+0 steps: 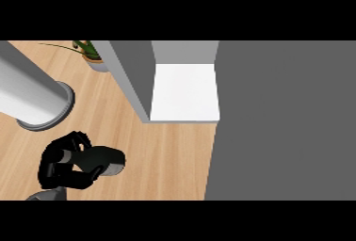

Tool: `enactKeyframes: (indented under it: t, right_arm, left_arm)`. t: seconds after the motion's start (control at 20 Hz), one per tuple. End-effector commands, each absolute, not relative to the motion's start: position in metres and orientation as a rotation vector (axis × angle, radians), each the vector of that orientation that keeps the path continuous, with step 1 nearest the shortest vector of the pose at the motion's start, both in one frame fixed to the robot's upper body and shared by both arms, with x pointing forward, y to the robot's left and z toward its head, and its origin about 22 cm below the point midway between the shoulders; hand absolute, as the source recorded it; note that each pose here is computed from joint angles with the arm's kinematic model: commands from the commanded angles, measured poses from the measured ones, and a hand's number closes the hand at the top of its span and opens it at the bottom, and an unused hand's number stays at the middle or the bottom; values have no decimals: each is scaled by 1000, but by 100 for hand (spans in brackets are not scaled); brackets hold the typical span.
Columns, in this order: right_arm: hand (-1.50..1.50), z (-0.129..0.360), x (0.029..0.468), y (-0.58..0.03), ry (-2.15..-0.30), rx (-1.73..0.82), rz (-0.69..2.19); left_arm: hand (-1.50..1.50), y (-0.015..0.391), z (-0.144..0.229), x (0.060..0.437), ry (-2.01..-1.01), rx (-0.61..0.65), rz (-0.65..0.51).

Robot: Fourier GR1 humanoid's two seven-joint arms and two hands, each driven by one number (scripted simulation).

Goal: Pick up the wine, place it into the cabinet and close the cabinet

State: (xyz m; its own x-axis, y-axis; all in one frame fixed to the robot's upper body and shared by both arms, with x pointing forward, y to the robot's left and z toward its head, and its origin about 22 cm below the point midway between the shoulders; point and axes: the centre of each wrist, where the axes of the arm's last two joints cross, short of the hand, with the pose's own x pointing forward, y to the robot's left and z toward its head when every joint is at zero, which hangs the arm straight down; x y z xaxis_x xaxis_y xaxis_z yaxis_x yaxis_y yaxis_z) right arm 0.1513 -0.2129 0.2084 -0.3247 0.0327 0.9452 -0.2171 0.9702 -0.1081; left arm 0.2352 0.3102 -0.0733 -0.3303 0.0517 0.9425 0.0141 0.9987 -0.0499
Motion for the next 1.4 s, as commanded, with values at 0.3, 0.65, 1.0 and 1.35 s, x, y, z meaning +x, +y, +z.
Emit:
enactKeyframes:
  t: [0.3,0.65,1.0,1.35]
  right_arm:
    - [-150,218,140,-217,-1919,198,230]
    - [-150,216,137,-223,-1934,200,234]
    - [-150,213,127,-220,-1937,191,225]
    - [-150,212,129,-220,-1942,200,229]
  left_arm:
    - [150,258,4,231,-1933,-272,59]
    - [150,232,37,231,-1912,-245,-28]
    - [150,175,81,238,-1883,-365,-9]
    - [150,138,115,252,-1898,-403,-26]
